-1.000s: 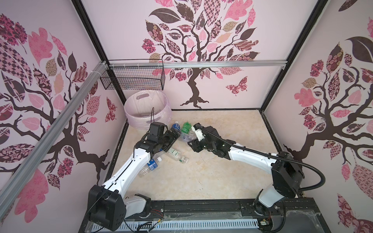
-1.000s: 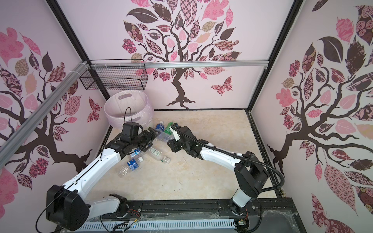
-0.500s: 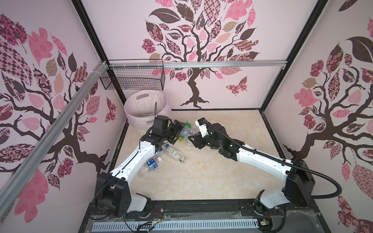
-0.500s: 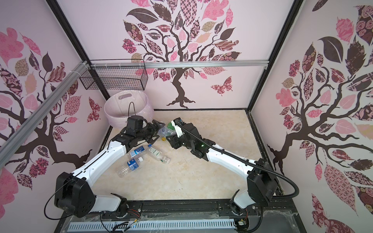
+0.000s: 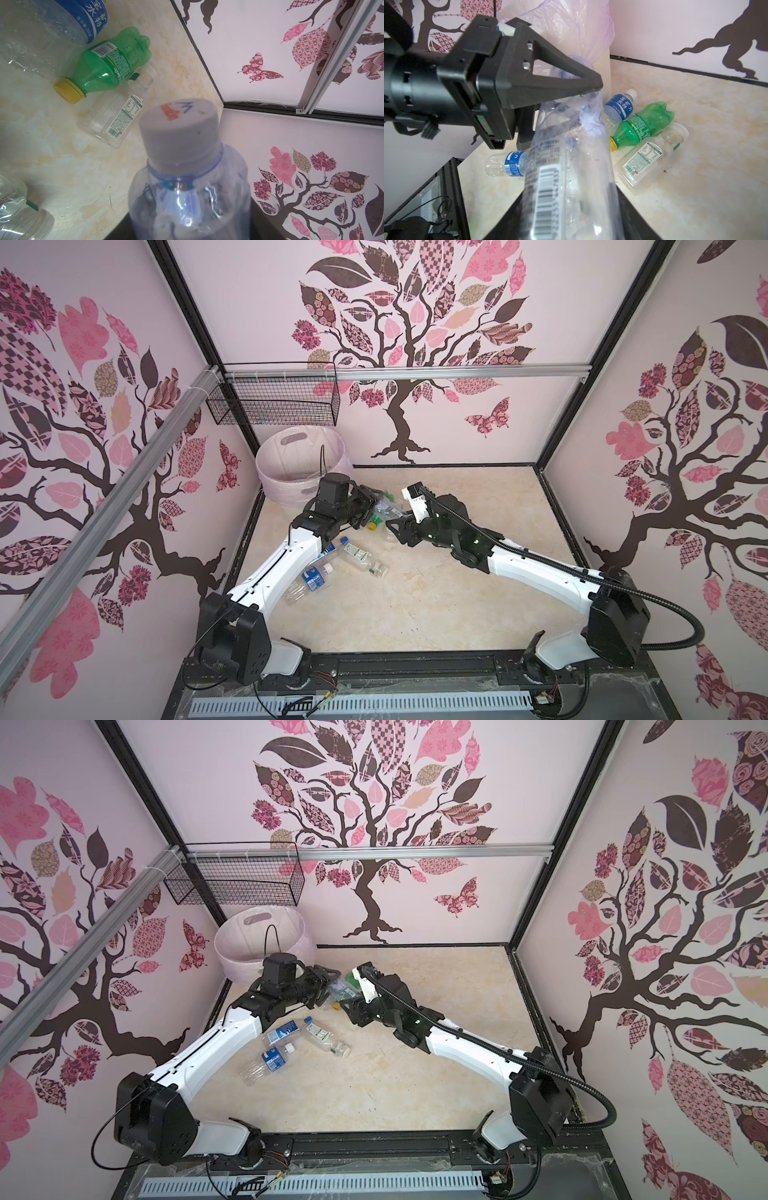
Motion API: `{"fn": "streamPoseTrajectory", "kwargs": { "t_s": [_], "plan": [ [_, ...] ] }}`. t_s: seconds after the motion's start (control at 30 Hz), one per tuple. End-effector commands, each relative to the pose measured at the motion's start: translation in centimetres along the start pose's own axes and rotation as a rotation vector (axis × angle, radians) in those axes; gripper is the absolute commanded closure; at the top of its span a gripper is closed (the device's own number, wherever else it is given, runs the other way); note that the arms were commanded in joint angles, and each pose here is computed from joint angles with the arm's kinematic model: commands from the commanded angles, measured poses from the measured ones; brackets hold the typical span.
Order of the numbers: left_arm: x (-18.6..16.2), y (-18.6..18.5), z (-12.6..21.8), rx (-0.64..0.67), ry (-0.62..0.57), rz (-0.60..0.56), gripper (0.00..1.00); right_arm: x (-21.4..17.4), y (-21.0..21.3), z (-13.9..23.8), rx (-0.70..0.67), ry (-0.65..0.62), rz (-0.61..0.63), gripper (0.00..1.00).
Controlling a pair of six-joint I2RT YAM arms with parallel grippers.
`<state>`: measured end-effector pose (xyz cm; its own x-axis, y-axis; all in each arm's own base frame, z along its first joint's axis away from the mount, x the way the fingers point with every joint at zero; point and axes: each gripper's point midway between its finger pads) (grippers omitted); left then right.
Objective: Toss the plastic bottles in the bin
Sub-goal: 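Lift the bottle with the right gripper while the left grasps its cap, then carry the bottle over the bin with the left gripper and release it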
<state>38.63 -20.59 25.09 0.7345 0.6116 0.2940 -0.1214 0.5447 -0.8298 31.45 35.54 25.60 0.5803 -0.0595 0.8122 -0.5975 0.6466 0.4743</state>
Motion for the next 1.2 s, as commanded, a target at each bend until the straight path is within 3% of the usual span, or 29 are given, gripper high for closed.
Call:
{"fn": "streamPoseTrajectory", "kwargs": {
  "t_s": [0.0, 0.23, 0.37, 0.83, 1.17],
  "plan": [
    [0.9, -1.2, 0.8, -0.019, -0.047, -0.050, 0.51, 1.8, 1.7, 1.3, 0.043, -0.053, 0.018, 0.35],
    [2.5, -1.8, 2.5, 0.015, -0.096, -0.130, 0.51, 2.6, 1.4, 2.7, 0.011, -0.082, 0.034, 0.18],
    [4.0, -2.7, 4.1, 0.019, -0.144, -0.183, 0.51, 3.3, 1.5, 3.7, -0.003, -0.111, 0.044, 0.01],
    [11.0, -5.5, 11.0, 0.041, -0.348, -0.282, 0.51, 7.7, 3.8, 3.2, 0.024, -0.156, 0.061, 0.00],
    [19.5, -7.2, 19.9, 0.014, -0.599, -0.232, 0.50, 11.2, 6.1, 2.6, 0.079, -0.204, 0.071, 0.00]
  ]
}}
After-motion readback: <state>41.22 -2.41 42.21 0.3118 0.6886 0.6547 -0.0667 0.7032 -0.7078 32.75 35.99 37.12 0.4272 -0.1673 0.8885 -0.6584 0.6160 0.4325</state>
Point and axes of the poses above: each gripper's point midway between its finger pads, its own z axis back along the fingers, its own y axis along the line the jaws close on, x = y × z, and after that the axes turned 10 degrees about -z, right-handed
